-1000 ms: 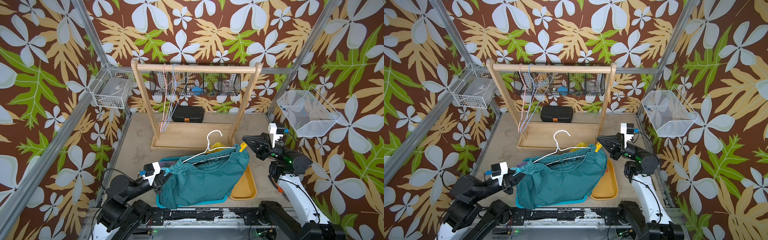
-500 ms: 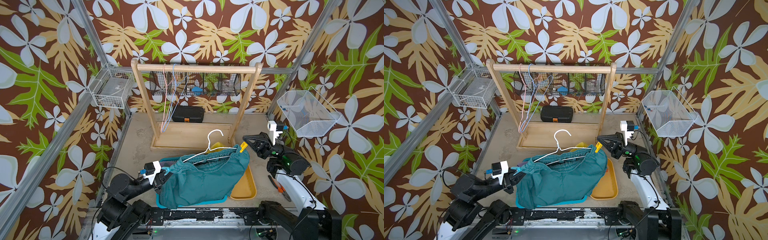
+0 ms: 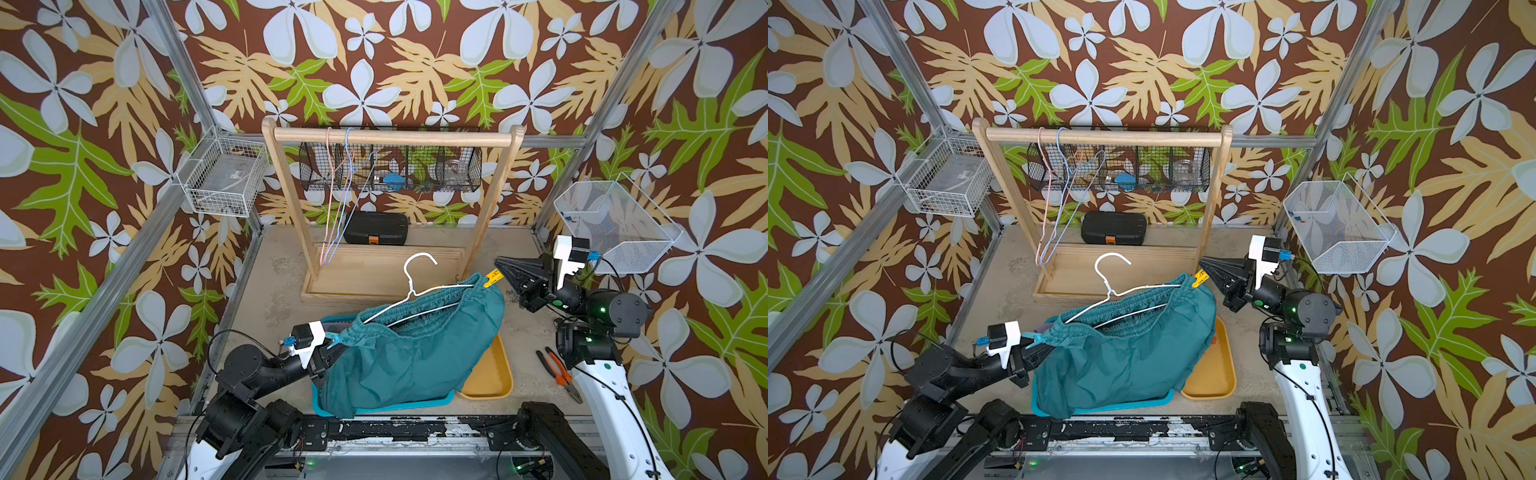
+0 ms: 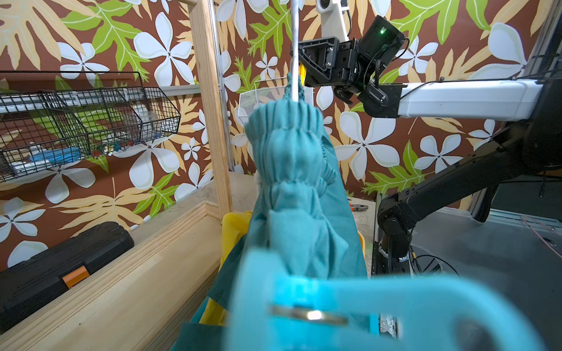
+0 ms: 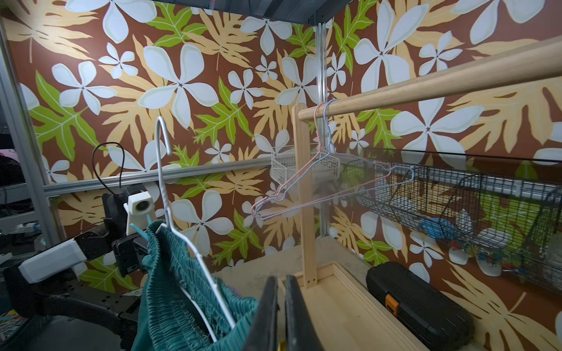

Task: Remove the clothespins securing shorts to the hanger
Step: Remove the clothespin from the hanger.

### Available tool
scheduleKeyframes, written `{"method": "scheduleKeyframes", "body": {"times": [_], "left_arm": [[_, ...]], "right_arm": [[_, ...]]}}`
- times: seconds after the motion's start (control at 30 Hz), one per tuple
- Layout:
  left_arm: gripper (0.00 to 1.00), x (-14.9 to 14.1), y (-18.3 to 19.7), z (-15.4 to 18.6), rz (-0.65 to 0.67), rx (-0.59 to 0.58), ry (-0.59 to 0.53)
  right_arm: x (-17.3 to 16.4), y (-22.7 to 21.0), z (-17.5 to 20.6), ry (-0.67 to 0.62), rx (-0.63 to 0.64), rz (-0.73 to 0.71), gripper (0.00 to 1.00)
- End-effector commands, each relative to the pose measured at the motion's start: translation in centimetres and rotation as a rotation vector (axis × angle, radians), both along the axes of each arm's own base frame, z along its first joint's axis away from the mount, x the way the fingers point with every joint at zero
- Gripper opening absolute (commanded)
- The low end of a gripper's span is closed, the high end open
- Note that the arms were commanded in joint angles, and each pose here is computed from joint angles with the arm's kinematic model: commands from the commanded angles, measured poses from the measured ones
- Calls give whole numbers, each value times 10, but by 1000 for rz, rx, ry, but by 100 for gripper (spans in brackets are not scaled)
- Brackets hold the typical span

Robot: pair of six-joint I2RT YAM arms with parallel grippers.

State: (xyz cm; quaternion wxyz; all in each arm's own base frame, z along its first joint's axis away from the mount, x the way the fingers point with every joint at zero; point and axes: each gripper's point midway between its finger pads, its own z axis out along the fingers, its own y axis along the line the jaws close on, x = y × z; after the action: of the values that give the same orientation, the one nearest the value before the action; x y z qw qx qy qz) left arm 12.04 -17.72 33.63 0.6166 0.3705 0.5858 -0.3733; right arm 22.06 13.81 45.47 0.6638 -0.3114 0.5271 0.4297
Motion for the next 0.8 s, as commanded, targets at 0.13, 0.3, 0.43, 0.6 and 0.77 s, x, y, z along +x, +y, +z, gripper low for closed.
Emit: {"method": "scheduleKeyframes", "body": {"times": [0.13,0.3,0.43,0.6,0.77], "left_arm": [[0,-4,0,-2,-10,7,-17],[0,-3,5,1,21,-3,-29],[0,4,12,5,82,-32,-25],[0,10,24,21,165,-134,-58],[0,16,36,32,245,-181,-87]], "right_arm": [[16,-13,3,-12,9,-117,0],[14,-20,9,-24,15,-165,0],[13,-23,14,-15,26,-192,0],[31,-39,-1,51,26,-341,0],[35,-47,-16,97,19,-406,0]]}}
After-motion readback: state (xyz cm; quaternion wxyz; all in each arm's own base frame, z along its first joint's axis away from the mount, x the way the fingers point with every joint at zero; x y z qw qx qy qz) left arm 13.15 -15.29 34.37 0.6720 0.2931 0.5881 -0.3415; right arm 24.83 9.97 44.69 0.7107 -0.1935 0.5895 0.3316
